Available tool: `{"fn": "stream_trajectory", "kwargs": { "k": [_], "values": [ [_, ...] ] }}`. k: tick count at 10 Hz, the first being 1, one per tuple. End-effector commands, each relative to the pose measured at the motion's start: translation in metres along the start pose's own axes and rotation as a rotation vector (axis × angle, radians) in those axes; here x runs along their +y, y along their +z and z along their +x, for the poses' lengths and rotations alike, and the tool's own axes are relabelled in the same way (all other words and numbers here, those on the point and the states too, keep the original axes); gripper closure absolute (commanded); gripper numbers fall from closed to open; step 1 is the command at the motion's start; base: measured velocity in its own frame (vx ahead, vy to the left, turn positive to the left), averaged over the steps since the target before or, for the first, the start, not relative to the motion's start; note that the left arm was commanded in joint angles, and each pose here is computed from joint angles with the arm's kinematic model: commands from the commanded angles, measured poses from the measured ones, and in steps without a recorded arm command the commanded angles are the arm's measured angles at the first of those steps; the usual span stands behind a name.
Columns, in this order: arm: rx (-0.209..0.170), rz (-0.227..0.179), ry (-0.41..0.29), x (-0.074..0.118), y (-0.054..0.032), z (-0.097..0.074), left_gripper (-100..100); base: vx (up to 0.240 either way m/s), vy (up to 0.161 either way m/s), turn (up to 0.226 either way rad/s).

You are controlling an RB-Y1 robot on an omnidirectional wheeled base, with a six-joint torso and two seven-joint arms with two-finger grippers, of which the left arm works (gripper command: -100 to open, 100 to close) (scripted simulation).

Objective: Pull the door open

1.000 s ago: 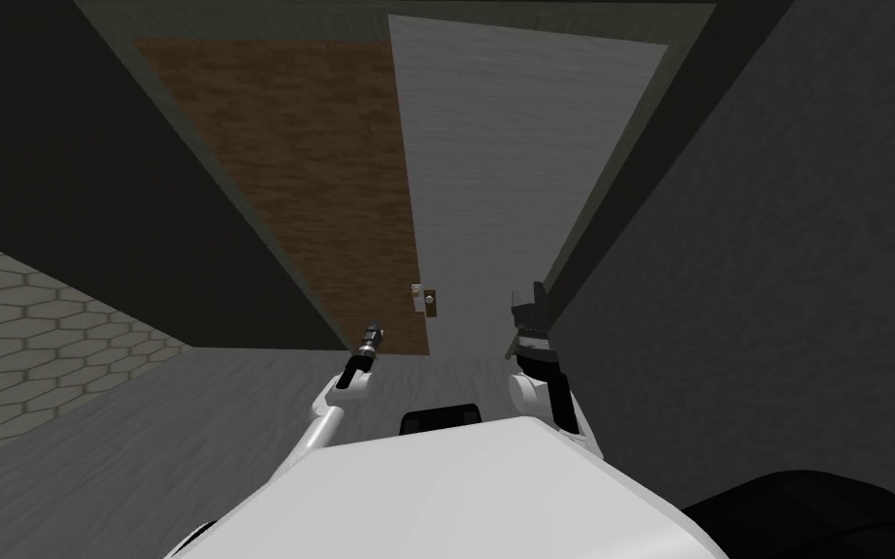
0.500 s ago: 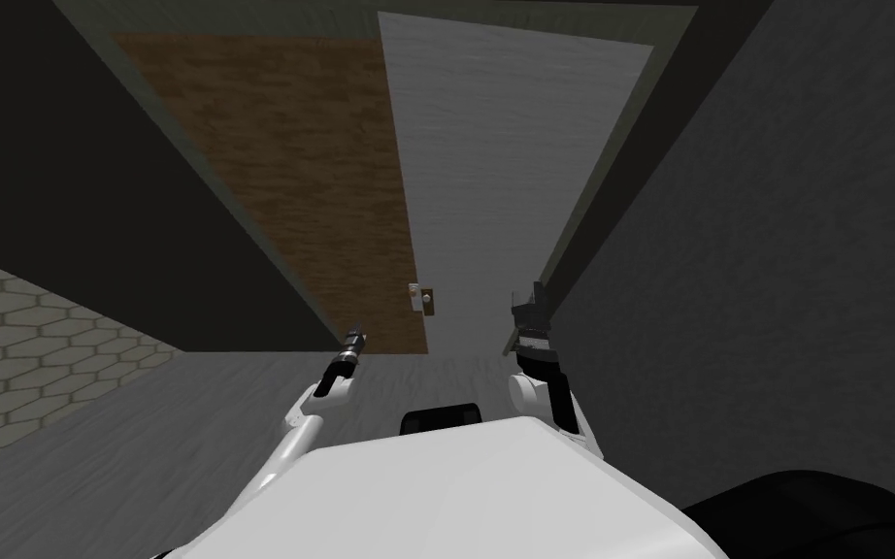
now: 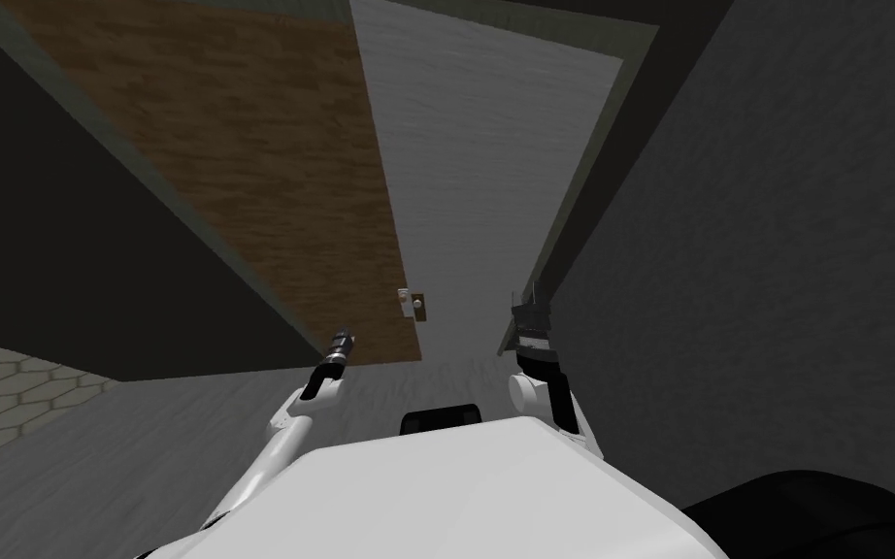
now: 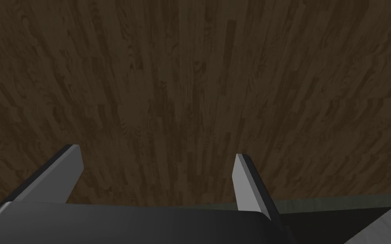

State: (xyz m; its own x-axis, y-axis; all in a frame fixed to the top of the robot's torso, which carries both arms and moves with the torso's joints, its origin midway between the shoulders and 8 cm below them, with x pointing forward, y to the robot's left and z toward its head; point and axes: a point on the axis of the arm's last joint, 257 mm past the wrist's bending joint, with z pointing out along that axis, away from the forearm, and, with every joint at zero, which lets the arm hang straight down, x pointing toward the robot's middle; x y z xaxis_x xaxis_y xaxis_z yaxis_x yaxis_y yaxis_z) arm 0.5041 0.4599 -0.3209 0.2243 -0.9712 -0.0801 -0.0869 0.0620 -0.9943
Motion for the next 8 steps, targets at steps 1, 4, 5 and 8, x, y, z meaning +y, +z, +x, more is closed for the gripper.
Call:
{"fn": "stream_trajectory", "kwargs": {
  "k": [1, 4, 5, 8],
  "values": [
    [-0.002, 0.013, -0.011, -0.007, 0.0049, 0.003, -100, 0.190, -0.036, -0.227],
    [0.028, 0.036, -0.036, -0.017, 0.0127, 0.027, -100, 0.190, -0.006, -0.189],
    [0.045, 0.046, -0.047, -0.021, 0.0156, 0.041, -100, 0.203, -0.040, -0.230],
    [0.073, 0.059, -0.061, -0.029, 0.0226, 0.063, -100, 0.172, -0.077, -0.157]
  ]
}}
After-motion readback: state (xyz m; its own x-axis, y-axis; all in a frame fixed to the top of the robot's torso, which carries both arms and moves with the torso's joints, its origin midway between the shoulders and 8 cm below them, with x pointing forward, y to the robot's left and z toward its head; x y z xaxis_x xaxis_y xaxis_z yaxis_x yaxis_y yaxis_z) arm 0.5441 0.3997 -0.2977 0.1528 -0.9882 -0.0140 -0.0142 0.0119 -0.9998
